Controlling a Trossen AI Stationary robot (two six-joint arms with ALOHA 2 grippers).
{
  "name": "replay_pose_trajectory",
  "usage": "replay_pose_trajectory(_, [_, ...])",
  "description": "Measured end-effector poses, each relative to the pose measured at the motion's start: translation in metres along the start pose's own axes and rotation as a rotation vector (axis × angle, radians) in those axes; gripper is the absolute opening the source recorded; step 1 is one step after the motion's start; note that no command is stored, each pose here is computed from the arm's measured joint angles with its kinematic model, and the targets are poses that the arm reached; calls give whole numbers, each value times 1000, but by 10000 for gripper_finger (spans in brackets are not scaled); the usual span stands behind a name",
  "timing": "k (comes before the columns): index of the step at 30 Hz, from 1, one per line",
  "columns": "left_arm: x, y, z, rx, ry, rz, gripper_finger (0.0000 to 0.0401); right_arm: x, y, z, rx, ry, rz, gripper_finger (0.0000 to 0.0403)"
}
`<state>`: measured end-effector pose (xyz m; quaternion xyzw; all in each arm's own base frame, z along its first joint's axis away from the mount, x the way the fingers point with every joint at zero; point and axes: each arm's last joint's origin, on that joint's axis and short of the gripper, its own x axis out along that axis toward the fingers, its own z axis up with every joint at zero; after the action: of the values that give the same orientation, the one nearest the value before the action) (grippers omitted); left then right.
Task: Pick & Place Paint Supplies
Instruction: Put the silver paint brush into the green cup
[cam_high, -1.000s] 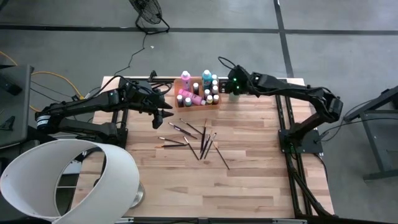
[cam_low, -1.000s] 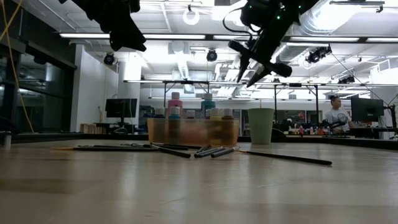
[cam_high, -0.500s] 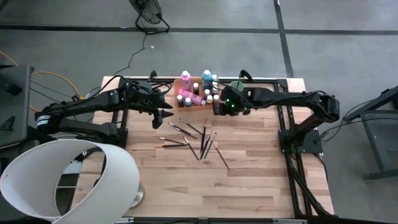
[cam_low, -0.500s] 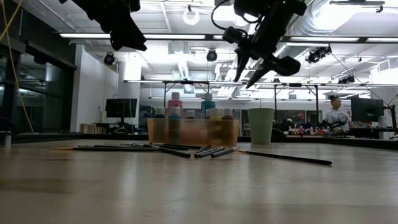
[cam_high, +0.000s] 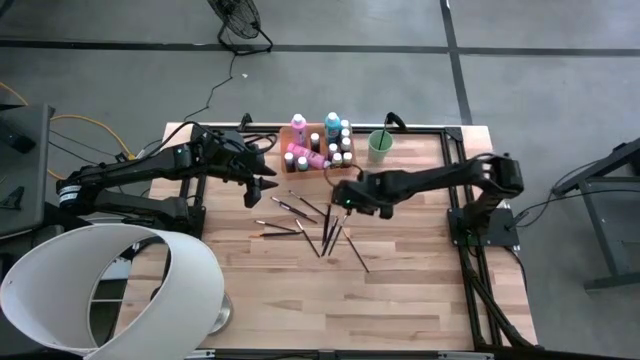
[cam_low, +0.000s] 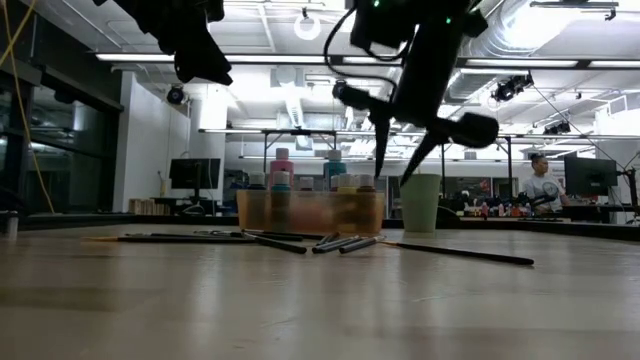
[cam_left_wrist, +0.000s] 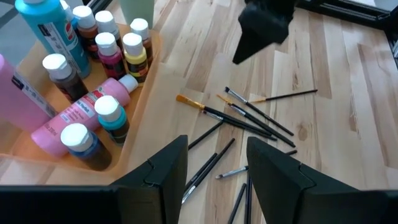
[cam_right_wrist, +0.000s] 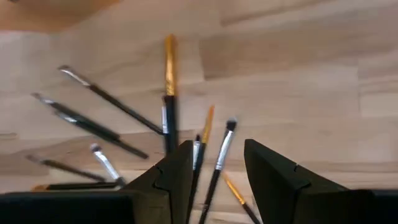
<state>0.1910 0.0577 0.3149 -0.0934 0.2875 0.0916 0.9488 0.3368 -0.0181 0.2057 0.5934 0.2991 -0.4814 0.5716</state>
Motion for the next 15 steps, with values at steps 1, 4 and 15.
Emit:
replay_pose_trajectory(1, [0, 0, 0, -1, 4, 1, 161, 6, 0, -1, 11, 1, -12, 138])
replay_pose_trajectory(4, [0, 0, 0, -1, 4, 2, 161, 23, -2, -4, 41, -6, -57, 138])
replay_pose_trajectory(15, [0, 0, 0, -1, 5, 2, 161, 64, 0, -12, 81, 39, -73, 138])
